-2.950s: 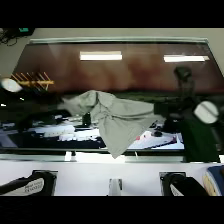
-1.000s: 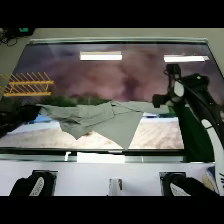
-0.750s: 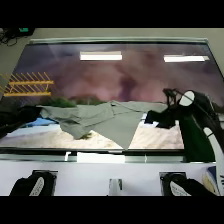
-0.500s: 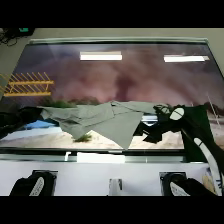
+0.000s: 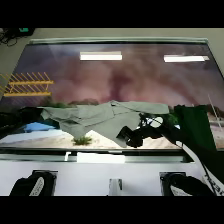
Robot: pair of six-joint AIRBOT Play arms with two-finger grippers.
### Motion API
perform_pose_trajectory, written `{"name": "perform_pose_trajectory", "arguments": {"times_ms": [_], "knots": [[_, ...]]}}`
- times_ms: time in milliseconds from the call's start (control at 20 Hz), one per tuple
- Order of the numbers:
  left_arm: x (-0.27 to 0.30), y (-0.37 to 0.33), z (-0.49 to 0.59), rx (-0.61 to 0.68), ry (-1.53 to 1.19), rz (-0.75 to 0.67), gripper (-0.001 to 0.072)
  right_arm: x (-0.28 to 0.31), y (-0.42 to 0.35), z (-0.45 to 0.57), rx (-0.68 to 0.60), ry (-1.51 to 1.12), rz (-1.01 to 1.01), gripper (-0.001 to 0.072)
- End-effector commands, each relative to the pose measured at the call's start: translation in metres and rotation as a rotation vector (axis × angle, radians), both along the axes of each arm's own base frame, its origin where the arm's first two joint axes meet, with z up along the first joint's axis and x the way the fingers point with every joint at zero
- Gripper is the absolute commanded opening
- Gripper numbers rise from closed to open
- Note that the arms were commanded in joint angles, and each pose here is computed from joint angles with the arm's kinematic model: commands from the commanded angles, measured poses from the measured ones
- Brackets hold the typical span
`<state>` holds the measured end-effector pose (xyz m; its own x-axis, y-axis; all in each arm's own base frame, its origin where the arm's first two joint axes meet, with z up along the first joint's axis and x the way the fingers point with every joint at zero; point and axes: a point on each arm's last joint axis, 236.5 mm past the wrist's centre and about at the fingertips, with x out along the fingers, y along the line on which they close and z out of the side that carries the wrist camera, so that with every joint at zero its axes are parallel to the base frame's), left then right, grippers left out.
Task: Fold the shirts.
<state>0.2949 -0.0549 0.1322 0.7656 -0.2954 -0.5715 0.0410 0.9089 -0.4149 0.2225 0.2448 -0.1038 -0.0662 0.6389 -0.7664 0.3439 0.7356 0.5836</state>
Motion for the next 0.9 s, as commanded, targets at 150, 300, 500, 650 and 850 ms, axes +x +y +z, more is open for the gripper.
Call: {"name": "perform_pose_trajectory", "arguments": {"times_ms": [150,300,500,650,850], "knots": [[0.001,0.001,0.004,0.006,-0.011,-0.001,0.0032,0.031,0.018,0.028,0.085,-0.202,0.112,0.0018],[0.009,0.003,0.065,0.024,-0.153,0.010,0.0031,0.072,-0.010,0.102,0.043,-0.428,0.247,0.0017],[-0.021,0.002,0.276,0.021,-0.659,0.046,0.0031,0.149,-0.095,0.384,-0.121,-1.209,0.035,0.0018],[-0.131,0.001,0.459,-0.079,-1.200,0.095,0.0031,0.062,-0.145,0.629,-0.224,-1.889,-0.217,0.0019],[-0.224,-0.001,0.529,-0.106,-1.471,0.105,0.0031,-0.063,-0.175,0.743,-0.242,-2.250,-0.424,0.0019]]}}
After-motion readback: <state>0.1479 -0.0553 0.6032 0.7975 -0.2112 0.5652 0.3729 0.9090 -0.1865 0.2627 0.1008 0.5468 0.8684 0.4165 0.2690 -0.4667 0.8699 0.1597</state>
